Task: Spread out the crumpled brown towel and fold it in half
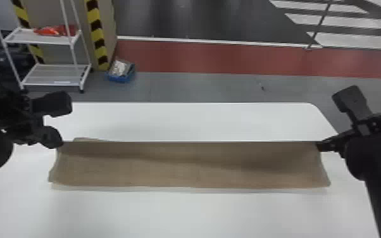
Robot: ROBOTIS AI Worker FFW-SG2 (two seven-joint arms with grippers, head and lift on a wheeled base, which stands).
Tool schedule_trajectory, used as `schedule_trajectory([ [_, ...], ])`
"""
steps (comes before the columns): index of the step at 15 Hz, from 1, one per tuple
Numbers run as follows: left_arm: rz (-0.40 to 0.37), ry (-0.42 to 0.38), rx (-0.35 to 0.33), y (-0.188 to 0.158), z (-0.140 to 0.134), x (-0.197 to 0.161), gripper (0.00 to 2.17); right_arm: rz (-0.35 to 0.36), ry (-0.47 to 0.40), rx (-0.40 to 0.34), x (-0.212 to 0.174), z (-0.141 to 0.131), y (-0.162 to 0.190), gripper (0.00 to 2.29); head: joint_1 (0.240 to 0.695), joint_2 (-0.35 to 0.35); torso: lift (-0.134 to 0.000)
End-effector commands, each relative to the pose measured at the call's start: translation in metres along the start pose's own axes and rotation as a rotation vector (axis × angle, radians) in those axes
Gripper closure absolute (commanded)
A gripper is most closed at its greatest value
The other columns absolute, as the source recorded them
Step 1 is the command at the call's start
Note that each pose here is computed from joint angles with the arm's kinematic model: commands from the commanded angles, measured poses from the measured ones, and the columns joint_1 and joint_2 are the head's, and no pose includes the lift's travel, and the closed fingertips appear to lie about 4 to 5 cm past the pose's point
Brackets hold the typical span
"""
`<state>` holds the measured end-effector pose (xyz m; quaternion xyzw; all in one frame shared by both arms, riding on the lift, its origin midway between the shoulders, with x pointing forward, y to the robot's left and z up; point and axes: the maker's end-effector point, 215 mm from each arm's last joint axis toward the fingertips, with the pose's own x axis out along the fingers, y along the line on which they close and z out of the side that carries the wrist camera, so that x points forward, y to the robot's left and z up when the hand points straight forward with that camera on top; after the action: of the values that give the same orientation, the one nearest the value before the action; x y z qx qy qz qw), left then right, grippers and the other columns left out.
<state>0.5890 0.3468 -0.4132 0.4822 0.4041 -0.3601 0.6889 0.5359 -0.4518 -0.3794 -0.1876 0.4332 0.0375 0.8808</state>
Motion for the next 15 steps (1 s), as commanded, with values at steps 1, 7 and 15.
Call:
schedule_trajectory([
  [1, -0.003, 0.002, -0.002, -0.002, -0.001, 0.002, 1.5, -0.026, 0.01, 0.001, 0.004, 0.0, 0.002, 0.24, 0.695, -0.103, -0.125],
  [7, -0.004, 0.004, 0.002, -0.004, -0.003, 0.008, 1.5, -0.098, 0.023, 0.027, 0.005, -0.006, -0.007, 0.05, 0.695, -0.101, -0.125],
  [15, 0.052, -0.036, 0.031, 0.009, 0.004, 0.004, 1.19, -0.162, 0.085, 0.11, 0.0, -0.033, -0.018, 0.05, 0.695, -0.13, -0.125],
])
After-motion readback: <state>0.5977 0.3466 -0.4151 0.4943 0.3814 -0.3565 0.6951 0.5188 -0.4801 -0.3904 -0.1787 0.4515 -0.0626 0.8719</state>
